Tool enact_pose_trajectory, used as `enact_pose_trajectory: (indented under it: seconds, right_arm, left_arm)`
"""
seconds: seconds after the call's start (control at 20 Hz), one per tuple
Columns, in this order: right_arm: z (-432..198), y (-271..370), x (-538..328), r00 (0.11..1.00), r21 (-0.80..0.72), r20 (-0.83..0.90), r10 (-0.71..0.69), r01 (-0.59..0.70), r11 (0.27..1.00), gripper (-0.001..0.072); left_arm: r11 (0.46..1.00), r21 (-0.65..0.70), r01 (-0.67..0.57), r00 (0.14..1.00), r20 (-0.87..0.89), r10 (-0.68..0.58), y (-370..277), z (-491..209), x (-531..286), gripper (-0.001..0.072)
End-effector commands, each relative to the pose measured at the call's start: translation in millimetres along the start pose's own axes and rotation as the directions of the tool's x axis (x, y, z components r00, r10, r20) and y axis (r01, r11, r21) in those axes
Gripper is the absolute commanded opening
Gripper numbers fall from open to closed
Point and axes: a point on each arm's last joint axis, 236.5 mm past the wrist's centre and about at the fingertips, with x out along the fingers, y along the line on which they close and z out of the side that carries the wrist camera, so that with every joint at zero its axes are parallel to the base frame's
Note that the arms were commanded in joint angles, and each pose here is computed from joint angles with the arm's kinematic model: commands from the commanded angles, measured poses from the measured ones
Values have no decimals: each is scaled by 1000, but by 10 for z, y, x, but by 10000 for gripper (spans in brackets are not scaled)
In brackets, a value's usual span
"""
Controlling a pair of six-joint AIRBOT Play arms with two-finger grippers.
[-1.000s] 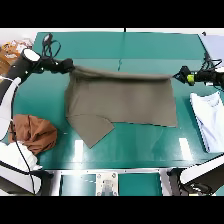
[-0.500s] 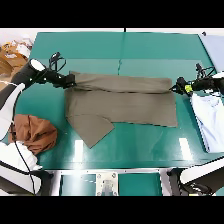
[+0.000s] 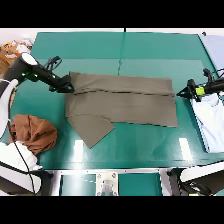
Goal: Fold the shirts.
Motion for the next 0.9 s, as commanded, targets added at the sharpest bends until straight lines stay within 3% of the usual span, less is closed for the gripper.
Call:
enact_pose_trajectory:
  seconds: [0.0,0.15,0.4,0.45,0.5,0.55,0.65,0.85]
  right_arm:
    - [-376,-21,-198,999,55,-46,19,-16,998,15]
    - [-906,-98,-133,1000,109,-12,1,1,994,15]
    - [-1808,-414,237,992,209,108,-70,46,977,24]
    - [-1918,-413,346,992,242,122,-43,12,970,157]
    - [-1981,-419,440,991,275,130,-20,-17,961,386]
    - [-2009,-434,523,991,307,137,-3,-40,951,527]
    - [-1972,-504,609,986,350,166,-4,-55,935,527]
    - [-1678,-611,623,962,393,270,-32,-80,916,527]
  left_arm:
    - [1000,5,-11,992,-124,12,-86,-337,-321,26]
    - [995,16,-94,988,-124,96,-35,-640,-492,28]
    - [991,-47,-123,992,10,124,19,-1484,-399,32]
    - [990,-69,-123,992,26,125,70,-1653,-312,296]
    - [987,-116,-113,992,37,118,120,-1773,-203,652]
    - [981,-168,-95,995,28,101,169,-1899,-55,640]
    - [967,-251,-51,999,-6,51,242,-2129,245,643]
    - [936,-339,98,992,107,-66,204,-2092,611,642]
